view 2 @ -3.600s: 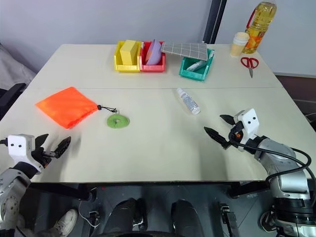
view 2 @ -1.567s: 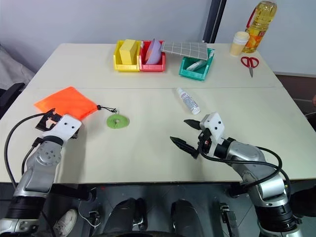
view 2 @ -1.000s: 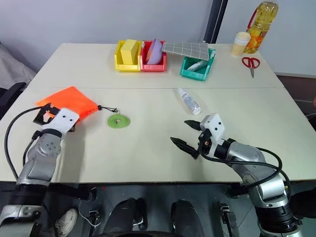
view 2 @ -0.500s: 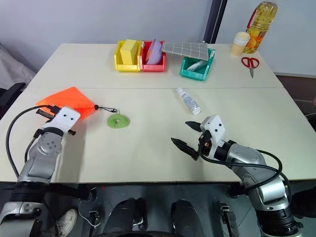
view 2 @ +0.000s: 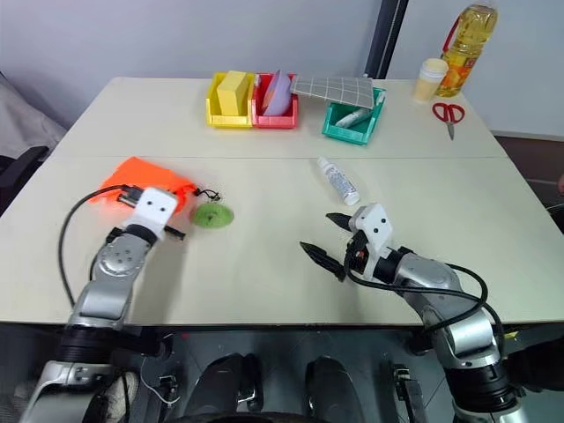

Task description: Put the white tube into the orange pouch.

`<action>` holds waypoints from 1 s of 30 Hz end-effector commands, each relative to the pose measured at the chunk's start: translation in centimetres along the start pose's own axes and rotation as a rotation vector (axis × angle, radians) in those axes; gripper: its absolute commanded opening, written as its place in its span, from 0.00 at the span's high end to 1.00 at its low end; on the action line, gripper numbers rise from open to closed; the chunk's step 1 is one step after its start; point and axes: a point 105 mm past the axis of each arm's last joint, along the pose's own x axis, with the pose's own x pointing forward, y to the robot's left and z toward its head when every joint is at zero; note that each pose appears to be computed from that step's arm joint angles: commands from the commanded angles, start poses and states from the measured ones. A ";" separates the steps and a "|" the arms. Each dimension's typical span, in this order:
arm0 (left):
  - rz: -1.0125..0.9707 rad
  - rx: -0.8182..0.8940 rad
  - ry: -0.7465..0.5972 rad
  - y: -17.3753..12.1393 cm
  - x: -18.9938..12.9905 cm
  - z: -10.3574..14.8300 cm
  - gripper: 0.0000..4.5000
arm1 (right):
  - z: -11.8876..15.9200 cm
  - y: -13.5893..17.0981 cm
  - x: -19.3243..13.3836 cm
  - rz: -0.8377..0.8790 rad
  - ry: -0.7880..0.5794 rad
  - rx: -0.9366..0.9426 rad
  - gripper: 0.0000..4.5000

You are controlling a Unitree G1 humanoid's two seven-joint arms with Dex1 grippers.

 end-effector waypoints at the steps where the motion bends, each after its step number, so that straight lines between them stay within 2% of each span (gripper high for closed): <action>1: -0.098 -0.035 -0.110 -3.1 0.6 3.8 0.98 | 1.5 -1.2 0.2 -0.066 -0.058 -0.048 0.00; 6: -0.205 -0.081 -0.192 -6.2 0.5 7.1 0.98 | 1.3 -2.0 0.0 -0.105 -0.053 -0.059 0.00; 10: -0.263 -0.117 -0.272 -6.8 0.0 9.9 0.98 | 1.1 -2.4 -0.1 -0.123 -0.042 -0.064 0.00; 12: -0.277 -0.131 -0.280 -6.6 -0.6 10.3 0.98 | 0.9 -2.8 -0.2 -0.148 -0.031 -0.072 0.00; 15: -0.268 -0.129 -0.217 -5.3 -1.6 8.5 0.98 | 0.7 -4.3 -0.4 -0.227 -0.023 -0.077 0.00; 19: -0.252 -0.115 -0.085 -3.1 -3.3 4.0 0.98 | 0.5 -6.1 -0.2 -0.294 -0.011 -0.066 0.00; 21: -0.257 -0.099 -0.057 -2.5 -4.0 2.8 0.98 | 0.4 -6.7 0.1 -0.313 -0.007 -0.048 0.00; 25: -0.224 -0.127 -0.003 -1.2 -4.6 1.0 0.98 | -0.1 -8.4 1.0 -0.367 -0.003 -0.003 0.00; 30: -0.226 -0.149 -0.013 -1.2 -4.3 1.2 0.98 | -0.8 -9.7 2.4 -0.413 0.018 -0.007 0.00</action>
